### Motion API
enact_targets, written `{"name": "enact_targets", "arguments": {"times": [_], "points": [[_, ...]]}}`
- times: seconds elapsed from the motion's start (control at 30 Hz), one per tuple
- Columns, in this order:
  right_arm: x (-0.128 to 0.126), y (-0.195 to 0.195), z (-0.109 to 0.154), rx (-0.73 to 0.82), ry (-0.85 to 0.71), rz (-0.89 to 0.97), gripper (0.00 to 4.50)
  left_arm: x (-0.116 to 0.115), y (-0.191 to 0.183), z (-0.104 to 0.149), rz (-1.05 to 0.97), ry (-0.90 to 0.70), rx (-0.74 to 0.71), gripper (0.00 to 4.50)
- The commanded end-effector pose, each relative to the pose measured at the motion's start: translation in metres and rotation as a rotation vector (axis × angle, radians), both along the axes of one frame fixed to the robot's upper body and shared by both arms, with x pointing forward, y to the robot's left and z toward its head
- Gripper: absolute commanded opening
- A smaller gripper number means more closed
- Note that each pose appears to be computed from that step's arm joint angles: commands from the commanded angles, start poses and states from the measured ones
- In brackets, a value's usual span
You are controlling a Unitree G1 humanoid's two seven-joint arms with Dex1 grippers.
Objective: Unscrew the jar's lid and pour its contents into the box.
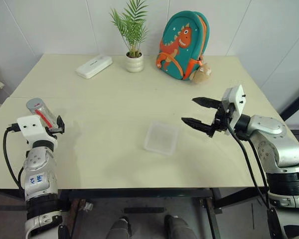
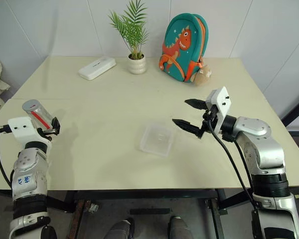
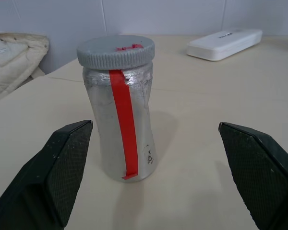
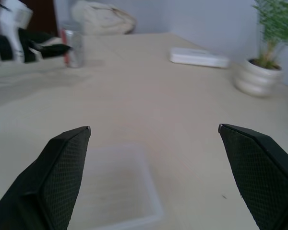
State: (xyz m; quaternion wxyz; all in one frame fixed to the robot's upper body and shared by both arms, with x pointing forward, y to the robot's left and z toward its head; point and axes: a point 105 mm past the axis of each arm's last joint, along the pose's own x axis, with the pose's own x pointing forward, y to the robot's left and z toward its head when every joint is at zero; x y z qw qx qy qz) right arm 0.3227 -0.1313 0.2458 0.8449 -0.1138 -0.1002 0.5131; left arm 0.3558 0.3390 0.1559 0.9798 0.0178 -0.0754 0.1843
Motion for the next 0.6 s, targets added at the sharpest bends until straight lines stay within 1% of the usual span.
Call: {"name": "enact_targets", "arguments": {"times": [0.03,0.1,0.23,0.6], "points": [[-0.016,-0.001,0.013,0.023,-0.031,0.055,4.50,0.001,0.003,0.012,0.011,-0.042,0.018,4.47],[-0.018,0.000,0.013,0.023,-0.029,0.073,4.50,0.002,0.005,0.010,0.020,-0.041,0.008,4.47],[-0.016,0.001,0.012,0.010,-0.030,0.065,4.50,0.008,0.006,0.007,0.020,-0.024,-0.006,4.47],[-0.013,-0.001,0.008,-0.006,-0.030,0.041,4.50,0.018,0.014,0.014,0.032,-0.049,-0.027,4.47]]}}
